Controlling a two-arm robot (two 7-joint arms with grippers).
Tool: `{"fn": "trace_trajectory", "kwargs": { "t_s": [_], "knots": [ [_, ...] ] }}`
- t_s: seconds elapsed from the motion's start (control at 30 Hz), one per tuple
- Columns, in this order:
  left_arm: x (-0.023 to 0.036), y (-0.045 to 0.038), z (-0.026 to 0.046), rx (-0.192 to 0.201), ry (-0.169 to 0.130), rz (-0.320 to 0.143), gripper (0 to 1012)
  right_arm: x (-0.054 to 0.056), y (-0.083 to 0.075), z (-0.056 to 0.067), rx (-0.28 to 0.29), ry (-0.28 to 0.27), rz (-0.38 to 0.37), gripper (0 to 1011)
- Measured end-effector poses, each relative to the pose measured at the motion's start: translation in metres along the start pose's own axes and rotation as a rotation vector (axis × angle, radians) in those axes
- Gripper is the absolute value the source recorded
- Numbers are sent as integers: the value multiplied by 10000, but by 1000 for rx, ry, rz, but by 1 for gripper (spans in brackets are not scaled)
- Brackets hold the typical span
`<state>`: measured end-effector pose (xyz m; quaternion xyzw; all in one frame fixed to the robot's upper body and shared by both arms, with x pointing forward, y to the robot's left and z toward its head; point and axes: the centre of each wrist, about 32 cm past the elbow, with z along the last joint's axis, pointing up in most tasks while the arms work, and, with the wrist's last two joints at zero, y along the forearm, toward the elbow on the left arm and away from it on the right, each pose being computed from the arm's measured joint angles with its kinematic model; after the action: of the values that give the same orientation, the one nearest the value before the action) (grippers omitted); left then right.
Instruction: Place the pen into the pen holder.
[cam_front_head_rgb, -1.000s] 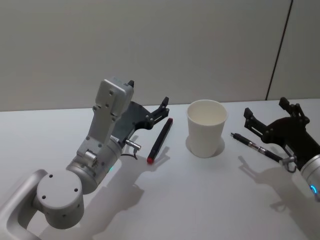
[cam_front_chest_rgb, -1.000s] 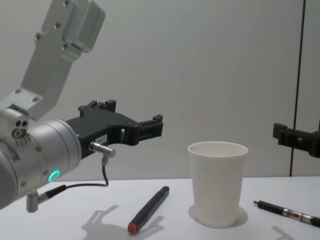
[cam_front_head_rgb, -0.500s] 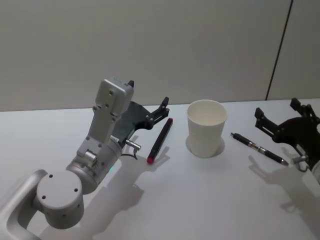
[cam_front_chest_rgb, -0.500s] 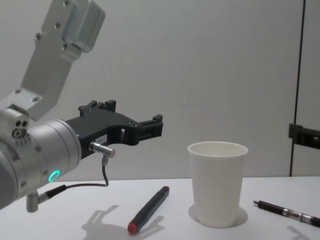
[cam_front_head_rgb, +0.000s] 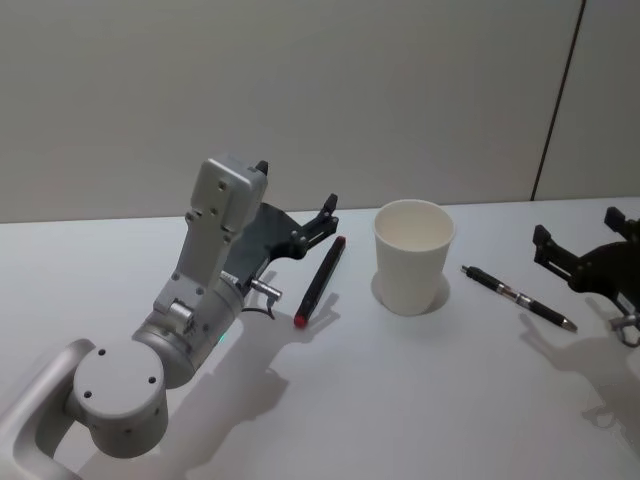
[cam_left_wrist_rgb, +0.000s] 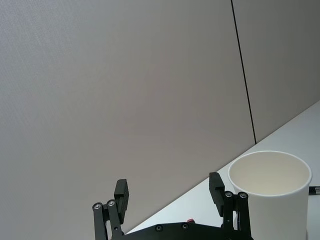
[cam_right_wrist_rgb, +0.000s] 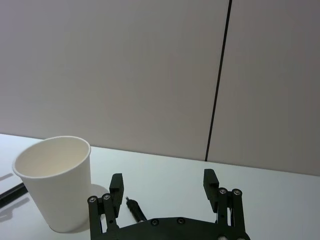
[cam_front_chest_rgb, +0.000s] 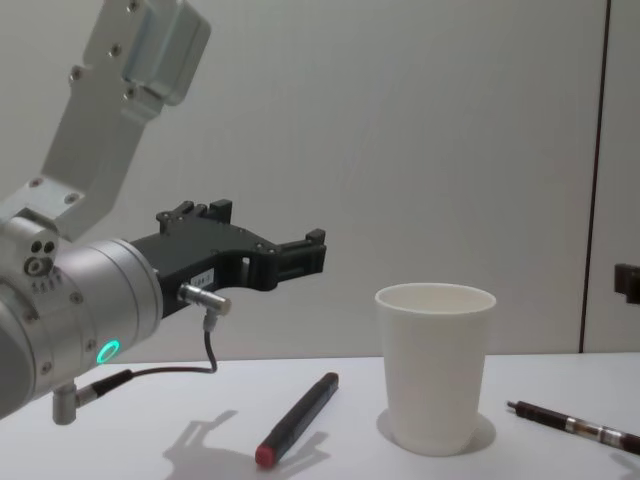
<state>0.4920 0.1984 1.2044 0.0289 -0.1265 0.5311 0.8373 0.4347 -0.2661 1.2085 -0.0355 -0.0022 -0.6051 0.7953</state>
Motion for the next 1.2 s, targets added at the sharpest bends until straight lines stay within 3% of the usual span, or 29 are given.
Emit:
{"fn": "trace_trajectory", "kwargs": {
  "t_s": [0.57,1.2],
  "knots": [
    [0,0,0,0,0,0,1001,37,163,91,-141,-20,-23,1001],
    [0,0,0,0,0,0,1001,-25,448,38,-281,-33,5,1001]
  ]
}}
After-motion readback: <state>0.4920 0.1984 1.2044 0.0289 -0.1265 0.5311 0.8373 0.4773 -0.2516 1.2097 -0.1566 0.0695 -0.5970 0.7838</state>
